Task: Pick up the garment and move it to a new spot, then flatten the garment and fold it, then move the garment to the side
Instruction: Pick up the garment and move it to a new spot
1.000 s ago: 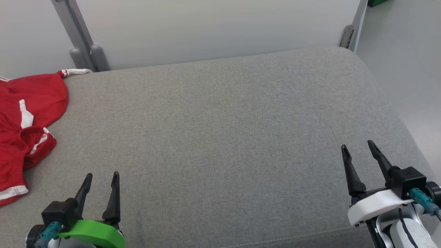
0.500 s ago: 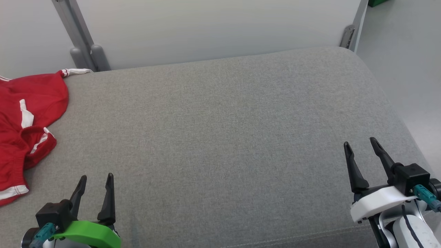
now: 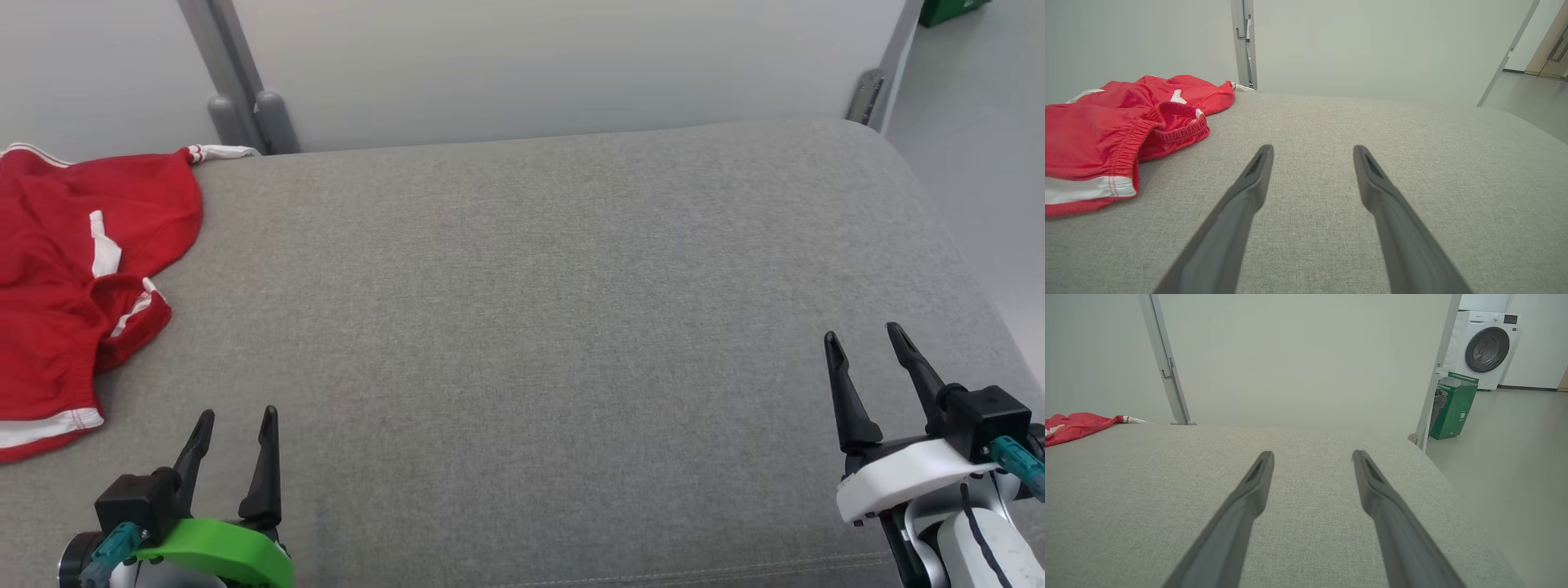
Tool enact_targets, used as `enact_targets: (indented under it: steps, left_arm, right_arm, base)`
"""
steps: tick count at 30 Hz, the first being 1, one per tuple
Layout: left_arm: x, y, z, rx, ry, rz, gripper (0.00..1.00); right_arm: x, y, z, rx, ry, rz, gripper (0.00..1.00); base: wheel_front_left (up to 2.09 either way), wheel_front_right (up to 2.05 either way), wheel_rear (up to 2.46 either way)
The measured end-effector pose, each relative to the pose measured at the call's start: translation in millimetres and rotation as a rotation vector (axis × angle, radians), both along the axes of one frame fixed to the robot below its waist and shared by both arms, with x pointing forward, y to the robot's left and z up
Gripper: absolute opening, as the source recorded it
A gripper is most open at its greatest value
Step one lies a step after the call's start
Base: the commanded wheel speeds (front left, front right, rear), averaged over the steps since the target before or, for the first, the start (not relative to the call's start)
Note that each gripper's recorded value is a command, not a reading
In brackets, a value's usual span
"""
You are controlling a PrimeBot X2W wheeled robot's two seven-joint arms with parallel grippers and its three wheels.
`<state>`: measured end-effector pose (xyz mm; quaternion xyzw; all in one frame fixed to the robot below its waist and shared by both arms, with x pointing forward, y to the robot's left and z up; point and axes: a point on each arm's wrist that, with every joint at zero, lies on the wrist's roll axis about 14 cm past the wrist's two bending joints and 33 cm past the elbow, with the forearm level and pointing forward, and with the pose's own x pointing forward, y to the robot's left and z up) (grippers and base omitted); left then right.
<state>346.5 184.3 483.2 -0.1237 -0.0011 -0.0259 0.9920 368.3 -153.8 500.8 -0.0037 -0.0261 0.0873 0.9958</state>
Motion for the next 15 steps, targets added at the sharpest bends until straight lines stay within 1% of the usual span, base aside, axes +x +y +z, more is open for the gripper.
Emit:
enact_targets:
  steps: [15]
  left_arm:
    - [-35,55,4,0.002,-0.013,0.185,1.00]
  right_arm:
    - [19,67,0,0.028,0.005,0.195,1.00]
  base:
    - [0.00,0.00,0.00]
